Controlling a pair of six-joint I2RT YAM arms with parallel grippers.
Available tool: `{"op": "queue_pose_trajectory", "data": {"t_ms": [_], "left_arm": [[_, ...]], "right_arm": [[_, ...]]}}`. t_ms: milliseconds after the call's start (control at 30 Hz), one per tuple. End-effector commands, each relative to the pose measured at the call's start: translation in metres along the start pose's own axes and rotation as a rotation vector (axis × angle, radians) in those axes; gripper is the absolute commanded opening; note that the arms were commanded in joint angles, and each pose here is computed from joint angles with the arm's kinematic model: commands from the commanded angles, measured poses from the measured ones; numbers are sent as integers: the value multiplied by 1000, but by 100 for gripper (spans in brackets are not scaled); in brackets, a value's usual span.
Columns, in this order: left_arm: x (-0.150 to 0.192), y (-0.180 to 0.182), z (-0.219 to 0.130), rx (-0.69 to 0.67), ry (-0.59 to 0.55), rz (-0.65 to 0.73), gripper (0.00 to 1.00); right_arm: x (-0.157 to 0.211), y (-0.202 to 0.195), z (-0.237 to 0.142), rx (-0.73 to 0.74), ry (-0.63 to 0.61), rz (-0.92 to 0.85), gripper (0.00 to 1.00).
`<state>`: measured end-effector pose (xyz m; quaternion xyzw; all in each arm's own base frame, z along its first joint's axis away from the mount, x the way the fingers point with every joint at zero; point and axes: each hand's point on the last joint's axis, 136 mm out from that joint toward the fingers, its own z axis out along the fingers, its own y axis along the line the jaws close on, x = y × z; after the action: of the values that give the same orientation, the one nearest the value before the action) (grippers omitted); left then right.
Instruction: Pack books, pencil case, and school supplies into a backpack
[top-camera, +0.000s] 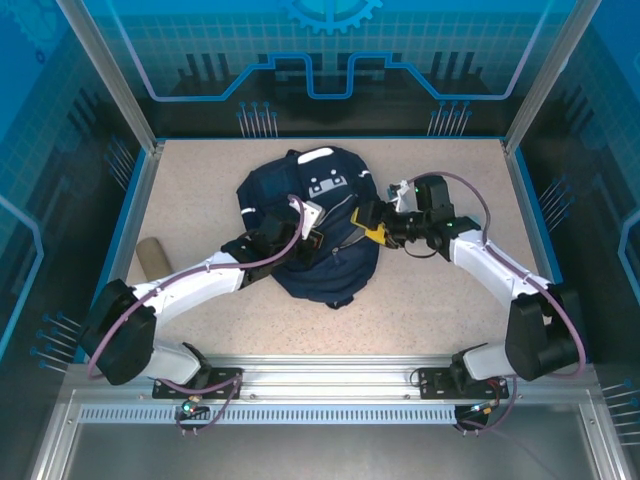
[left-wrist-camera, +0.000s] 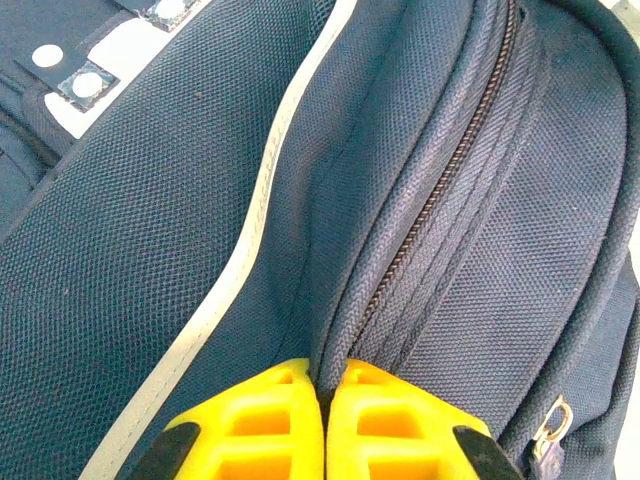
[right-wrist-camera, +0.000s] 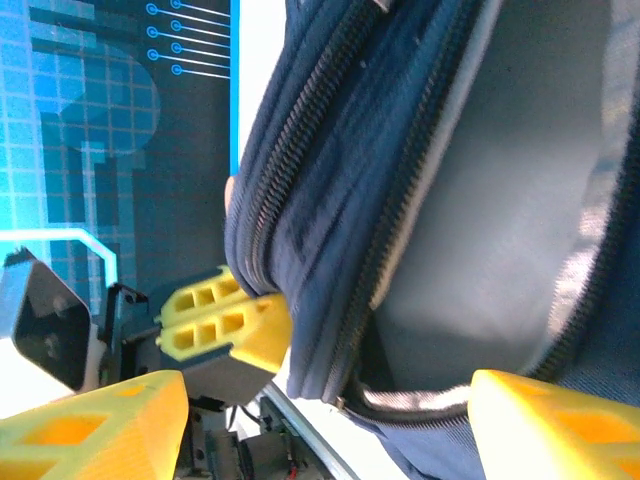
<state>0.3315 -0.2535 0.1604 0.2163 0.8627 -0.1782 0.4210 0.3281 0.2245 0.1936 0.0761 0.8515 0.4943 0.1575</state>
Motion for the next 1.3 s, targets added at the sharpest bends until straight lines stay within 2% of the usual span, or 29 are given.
{"op": "queue_pose_trajectory", "data": {"t_ms": [0,267,367,500,600,700,800,967,1100,1267], "left_arm": [[-34,-18,-17,94,-119,25,0],[-25,-22,-13,113,-59,70,0],[-24,-20,-15,107,-59,54,5],[-24,-17,-22,90,-54,-44,25],[-22,-8,-30,42,-46,-204,40],[-15,-4,-41,22,-36,-346,45],[-10,-7,-57,21,-52,-434,47],[0,-30,-65,98,-48,-536,47],[15,-41,-54,113,-18,-638,45],[24,-51,-35,132,-2,-671,42]], "right_arm": [[-9,22,7,-63,24,39,75],[-6,19,34,-18,107,146,77],[-6,15,42,15,124,185,72],[-11,14,48,10,111,210,47],[-18,26,49,-49,83,214,39],[-22,37,48,-95,63,213,35],[-27,46,47,-139,46,218,33],[-27,53,48,-180,43,235,31],[-25,56,50,-188,46,234,31],[-21,56,53,-182,58,237,31]]}}
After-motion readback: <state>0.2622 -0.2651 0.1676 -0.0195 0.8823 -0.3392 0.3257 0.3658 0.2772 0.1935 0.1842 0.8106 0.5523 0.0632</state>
